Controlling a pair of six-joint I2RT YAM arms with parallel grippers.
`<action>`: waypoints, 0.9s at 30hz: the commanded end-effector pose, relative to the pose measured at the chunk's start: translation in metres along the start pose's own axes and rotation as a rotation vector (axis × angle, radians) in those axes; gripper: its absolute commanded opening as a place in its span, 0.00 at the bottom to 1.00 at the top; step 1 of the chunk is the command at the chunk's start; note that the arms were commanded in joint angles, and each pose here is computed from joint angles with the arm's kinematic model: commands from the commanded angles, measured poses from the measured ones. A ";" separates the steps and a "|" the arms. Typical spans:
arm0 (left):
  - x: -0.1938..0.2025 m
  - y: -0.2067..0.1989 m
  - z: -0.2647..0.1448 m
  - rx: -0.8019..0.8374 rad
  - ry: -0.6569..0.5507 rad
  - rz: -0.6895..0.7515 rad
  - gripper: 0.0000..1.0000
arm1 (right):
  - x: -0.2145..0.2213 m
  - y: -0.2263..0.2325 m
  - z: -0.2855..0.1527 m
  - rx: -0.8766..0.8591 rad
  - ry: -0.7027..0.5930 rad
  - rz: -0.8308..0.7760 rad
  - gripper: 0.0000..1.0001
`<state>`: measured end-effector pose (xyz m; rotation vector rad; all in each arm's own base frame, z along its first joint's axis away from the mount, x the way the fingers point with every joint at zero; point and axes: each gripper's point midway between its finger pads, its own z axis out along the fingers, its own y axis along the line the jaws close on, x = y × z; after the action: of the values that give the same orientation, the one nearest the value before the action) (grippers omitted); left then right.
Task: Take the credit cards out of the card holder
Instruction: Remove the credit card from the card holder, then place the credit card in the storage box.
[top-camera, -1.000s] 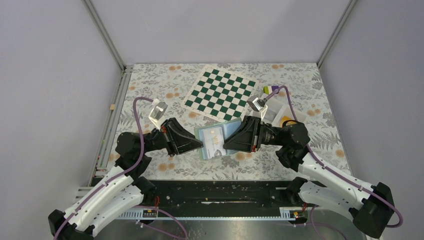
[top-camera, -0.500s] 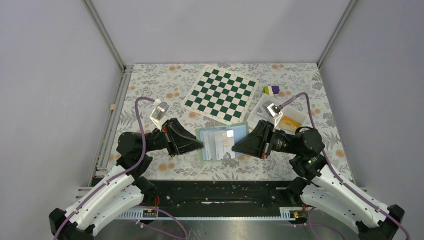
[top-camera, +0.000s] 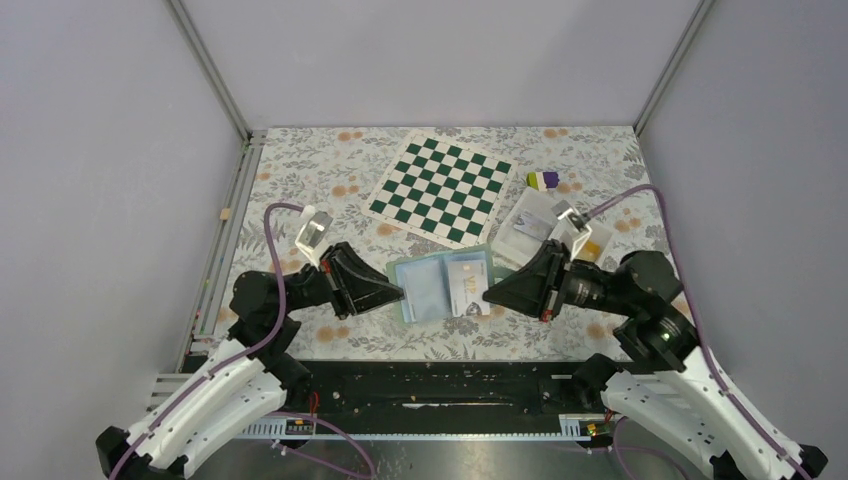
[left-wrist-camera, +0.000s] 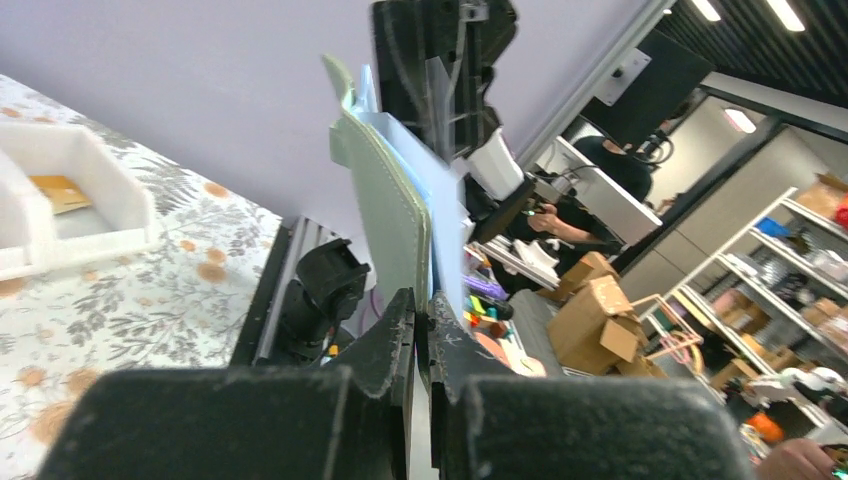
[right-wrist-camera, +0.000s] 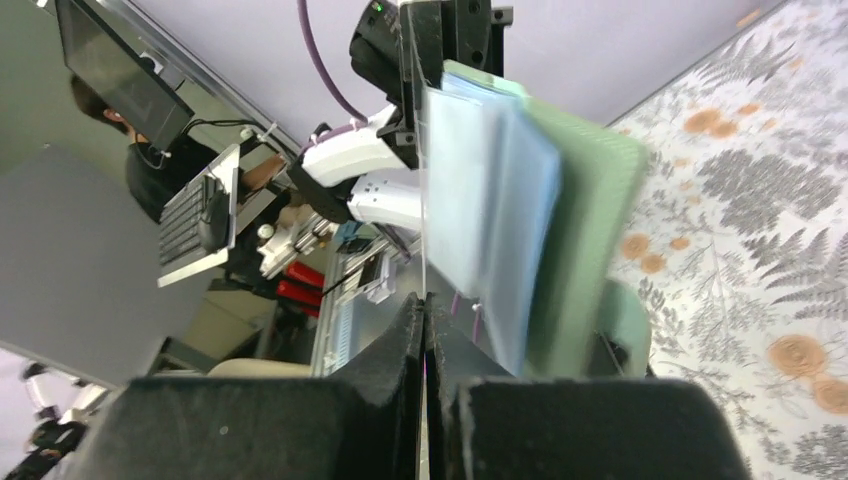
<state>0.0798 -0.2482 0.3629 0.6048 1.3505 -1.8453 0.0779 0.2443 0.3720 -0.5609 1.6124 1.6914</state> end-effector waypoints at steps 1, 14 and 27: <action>-0.018 0.003 -0.003 -0.095 -0.056 0.143 0.00 | -0.012 0.010 -0.018 0.087 -0.015 -0.128 0.00; -0.026 0.038 -0.022 -0.341 -0.068 0.297 0.00 | -0.072 -0.025 -0.061 0.522 -0.273 -0.211 0.00; -0.047 0.037 -0.083 -0.637 -0.069 0.639 0.00 | -0.090 -0.201 -0.067 0.952 -0.825 0.189 0.00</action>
<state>0.1202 -0.1831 0.3533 0.5324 1.3958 -1.0544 0.2276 0.1707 0.2998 0.2990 1.7875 0.8777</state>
